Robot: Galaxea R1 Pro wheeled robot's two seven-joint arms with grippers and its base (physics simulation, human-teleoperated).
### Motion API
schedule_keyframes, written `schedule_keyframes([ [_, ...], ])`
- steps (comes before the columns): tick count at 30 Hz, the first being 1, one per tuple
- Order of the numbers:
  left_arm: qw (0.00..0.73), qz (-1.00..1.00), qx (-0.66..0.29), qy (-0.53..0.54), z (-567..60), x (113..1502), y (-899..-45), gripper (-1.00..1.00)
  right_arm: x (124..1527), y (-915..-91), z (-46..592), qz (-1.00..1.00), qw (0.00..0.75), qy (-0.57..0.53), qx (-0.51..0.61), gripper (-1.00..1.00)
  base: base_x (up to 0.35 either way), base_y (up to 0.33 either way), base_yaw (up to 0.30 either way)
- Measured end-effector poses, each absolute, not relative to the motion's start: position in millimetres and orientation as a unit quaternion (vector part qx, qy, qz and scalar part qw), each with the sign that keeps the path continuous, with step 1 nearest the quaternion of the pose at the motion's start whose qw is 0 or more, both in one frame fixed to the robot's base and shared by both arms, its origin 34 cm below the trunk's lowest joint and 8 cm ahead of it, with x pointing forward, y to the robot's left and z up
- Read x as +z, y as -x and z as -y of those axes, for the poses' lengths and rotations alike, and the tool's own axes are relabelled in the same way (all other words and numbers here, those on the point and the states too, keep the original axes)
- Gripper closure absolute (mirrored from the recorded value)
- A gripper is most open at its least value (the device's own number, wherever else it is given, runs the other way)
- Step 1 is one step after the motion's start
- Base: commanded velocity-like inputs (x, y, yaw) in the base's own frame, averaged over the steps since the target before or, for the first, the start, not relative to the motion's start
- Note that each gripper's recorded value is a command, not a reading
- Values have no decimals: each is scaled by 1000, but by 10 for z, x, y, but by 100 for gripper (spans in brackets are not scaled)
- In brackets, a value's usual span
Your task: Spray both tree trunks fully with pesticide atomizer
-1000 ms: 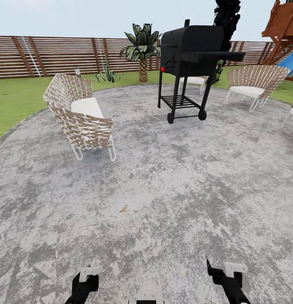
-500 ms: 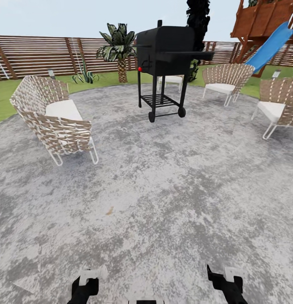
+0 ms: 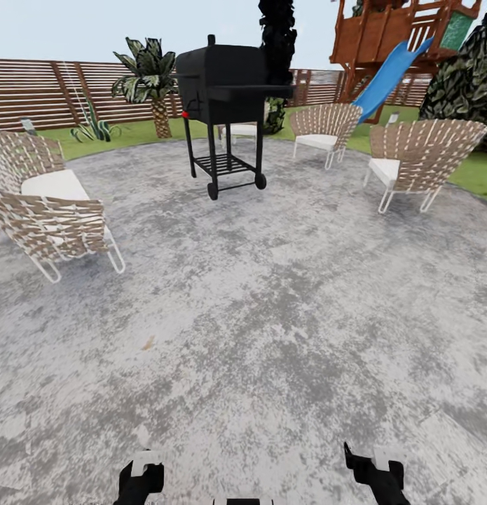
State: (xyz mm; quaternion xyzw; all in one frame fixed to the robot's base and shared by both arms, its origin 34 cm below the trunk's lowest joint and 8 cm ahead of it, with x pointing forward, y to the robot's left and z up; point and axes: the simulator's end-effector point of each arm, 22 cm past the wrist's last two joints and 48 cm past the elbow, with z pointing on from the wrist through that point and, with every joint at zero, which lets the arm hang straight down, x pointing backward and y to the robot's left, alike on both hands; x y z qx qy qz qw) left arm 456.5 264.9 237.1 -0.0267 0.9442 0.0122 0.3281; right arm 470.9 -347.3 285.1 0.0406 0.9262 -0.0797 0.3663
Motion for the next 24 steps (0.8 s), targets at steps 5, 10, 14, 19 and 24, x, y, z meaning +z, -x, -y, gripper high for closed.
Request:
schedule_keyframes([
  [5,328,-944,12,27,-2646,2370,-4563,100,2851,-4709,3473,-926,366,-41,-80,-100,-261,-189,-300],
  [10,328,-944,12,27,-2649,2371,-4565,100,2851,-4709,3473,-926,366,-41,-80,-100,-209,-219,-300],
  [14,329,-944,12,27,-2650,2373,-4570,100,2851,-4708,3473,-926,366,-41,-80,-100,-189,-229,-300],
  [19,329,-944,12,27,-2649,2372,-4568,100,2851,-4708,3473,-926,366,-41,-80,-100,-146,-245,-300],
  [24,328,-944,12,27,-2649,2371,-4564,100,2851,-4708,3473,-926,366,-41,-80,-100,-108,-259,-300],
])
